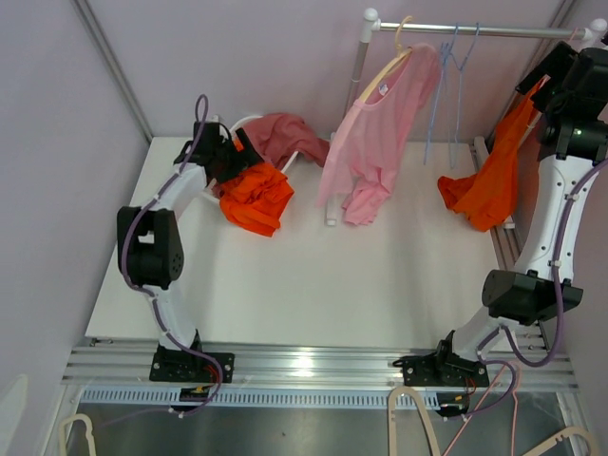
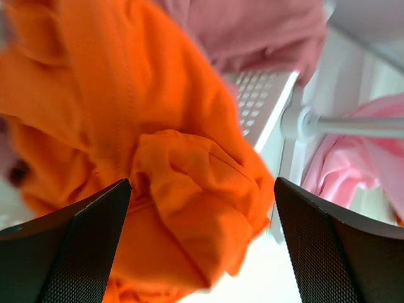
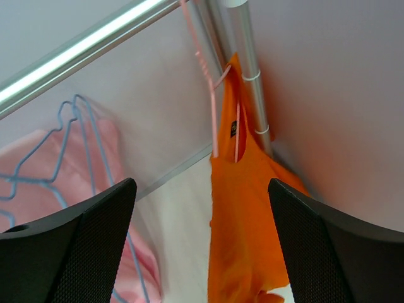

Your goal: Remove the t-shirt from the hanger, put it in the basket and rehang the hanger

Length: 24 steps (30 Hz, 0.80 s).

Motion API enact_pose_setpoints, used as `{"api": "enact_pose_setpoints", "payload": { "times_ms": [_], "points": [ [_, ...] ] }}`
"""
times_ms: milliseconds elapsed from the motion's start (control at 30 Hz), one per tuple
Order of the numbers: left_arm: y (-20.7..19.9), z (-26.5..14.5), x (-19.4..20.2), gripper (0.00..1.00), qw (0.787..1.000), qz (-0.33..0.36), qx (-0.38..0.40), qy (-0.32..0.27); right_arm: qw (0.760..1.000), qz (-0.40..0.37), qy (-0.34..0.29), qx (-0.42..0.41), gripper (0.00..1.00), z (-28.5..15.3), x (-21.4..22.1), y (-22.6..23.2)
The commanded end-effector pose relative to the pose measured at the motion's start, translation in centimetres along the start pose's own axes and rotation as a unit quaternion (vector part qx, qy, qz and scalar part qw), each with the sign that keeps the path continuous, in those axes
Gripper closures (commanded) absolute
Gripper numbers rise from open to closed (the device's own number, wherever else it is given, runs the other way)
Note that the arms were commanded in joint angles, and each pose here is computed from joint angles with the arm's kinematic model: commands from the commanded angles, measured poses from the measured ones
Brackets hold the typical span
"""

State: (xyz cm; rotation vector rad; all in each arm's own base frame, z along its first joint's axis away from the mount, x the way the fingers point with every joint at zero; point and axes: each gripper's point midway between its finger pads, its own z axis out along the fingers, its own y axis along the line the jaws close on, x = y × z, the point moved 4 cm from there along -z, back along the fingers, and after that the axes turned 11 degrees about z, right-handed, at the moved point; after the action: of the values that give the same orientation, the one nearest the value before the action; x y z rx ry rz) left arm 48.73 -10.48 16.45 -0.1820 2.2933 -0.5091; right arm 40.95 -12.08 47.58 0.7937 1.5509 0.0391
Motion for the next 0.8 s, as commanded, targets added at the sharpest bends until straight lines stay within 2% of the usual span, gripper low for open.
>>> {"api": "enact_pose_setpoints", "payload": {
  "times_ms": [0,200,333,433,533,633,733,767],
  "points": [
    [-3.3,-7.4,-6.8,0.01,0.99,0.039,-0.015,-0.137,1.0,0.004,-0.006,0.006,0.11,1.2,-1.0,-0.4],
    [-9.4,-12.9,-10.4,0.0,0.971,0.059,0.1,-0.211,1.0,-0.001,0.014,0.015,0.15,4.8,0.3,-1.3],
    [-12.5,-15.7,-10.8,0.0,0.957,0.077,0.148,-0.237,1.0,-0.007,0.016,0.026,0.16,6.5,0.9,-1.8],
    [-14.2,-16.2,-10.2,0.0,0.95,0.102,0.159,-0.249,0.999,-0.007,0.009,0.034,0.21,7.6,1.1,-2.3],
    [-15.8,-17.7,-9.9,0.0,0.933,0.144,0.162,-0.287,1.0,-0.006,-0.005,0.025,0.39,8.4,0.8,-2.1],
    [-17.5,-18.4,-10.0,0.0,0.913,0.167,0.18,-0.326,1.0,-0.006,-0.015,0.025,0.41,8.8,0.6,-2.1],
    [-18.5,-18.5,-10.2,0.0,0.904,0.179,0.192,-0.337,0.999,-0.007,-0.026,0.022,0.54,9.4,0.4,-2.0],
    [-18.6,-18.4,-10.2,0.0,0.903,0.181,0.194,-0.337,0.999,-0.008,-0.028,0.02,0.69,9.6,0.3,-1.9]
  ]
}}
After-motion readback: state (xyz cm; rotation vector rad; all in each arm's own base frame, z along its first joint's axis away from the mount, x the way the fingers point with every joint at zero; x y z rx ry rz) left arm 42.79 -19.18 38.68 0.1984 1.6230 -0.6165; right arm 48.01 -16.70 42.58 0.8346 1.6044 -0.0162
